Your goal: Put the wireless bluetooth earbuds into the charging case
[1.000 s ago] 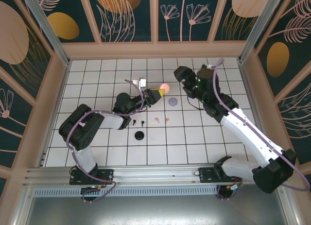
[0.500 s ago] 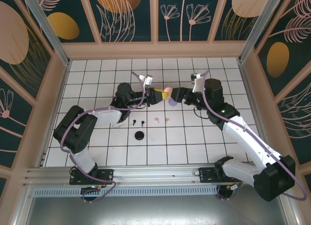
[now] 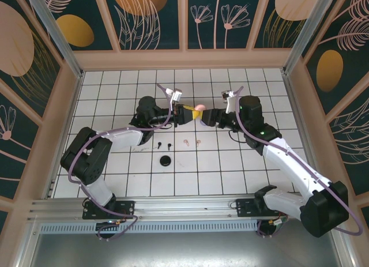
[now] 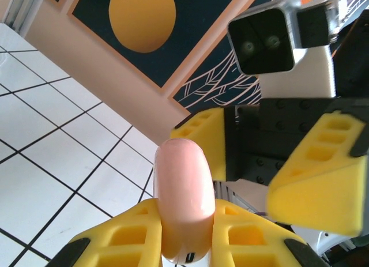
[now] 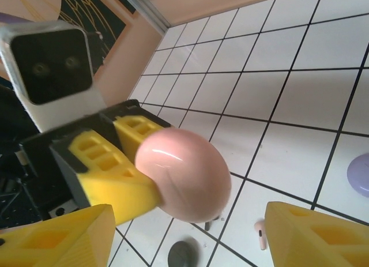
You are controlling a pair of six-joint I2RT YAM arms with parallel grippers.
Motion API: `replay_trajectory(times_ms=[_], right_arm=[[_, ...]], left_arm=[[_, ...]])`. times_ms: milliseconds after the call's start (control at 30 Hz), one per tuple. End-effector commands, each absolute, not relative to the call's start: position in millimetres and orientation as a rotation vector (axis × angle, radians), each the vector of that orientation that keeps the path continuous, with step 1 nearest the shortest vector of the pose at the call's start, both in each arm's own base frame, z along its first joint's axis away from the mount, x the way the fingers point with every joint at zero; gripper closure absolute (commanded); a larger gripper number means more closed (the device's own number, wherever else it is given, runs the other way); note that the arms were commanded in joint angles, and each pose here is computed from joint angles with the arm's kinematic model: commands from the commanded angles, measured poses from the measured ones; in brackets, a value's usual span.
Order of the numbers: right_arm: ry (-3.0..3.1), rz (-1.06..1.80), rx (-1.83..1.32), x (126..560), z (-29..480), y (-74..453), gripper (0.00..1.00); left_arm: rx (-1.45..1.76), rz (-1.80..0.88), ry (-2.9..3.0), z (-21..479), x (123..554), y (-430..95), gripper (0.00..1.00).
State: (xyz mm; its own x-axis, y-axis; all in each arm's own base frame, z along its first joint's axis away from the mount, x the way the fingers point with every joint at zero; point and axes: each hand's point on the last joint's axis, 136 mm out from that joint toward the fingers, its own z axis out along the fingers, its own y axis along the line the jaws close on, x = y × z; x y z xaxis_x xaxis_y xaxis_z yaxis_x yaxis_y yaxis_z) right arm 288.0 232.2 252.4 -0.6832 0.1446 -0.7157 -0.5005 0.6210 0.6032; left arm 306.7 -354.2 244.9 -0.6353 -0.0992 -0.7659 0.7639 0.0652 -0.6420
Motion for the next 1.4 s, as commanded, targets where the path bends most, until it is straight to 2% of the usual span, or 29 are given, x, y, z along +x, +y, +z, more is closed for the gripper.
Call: replay_trajectory(times_ms=[0, 367, 600, 967, 1133, 1367], right_arm=[[2.067, 1.059, -0.277, 295, 246, 228, 0.32], [2.107, 1.02, -0.146, 317, 229, 209, 0.38], [2.124, 1.015, -0.127, 316, 222, 205, 0.39], [1.972, 1.213, -0.352, 277, 267, 217, 0.46], [1.961, 1.23, -0.366, 283, 273, 222, 0.51], [1.948, 1.243, -0.375, 292, 279, 227, 0.54]], left_arm=[[0.735, -1.643, 1.585, 272, 301, -354, 1.0], [0.764, -1.66, 1.557, 280, 291, -350, 1.0], [0.77, -1.664, 1.545, 282, 287, -348, 1.0], [0.788, -1.691, 1.547, 279, 287, -351, 1.0], [0.797, -1.701, 1.542, 282, 286, -352, 1.0], [0.797, -1.705, 1.539, 283, 287, -353, 1.0]])
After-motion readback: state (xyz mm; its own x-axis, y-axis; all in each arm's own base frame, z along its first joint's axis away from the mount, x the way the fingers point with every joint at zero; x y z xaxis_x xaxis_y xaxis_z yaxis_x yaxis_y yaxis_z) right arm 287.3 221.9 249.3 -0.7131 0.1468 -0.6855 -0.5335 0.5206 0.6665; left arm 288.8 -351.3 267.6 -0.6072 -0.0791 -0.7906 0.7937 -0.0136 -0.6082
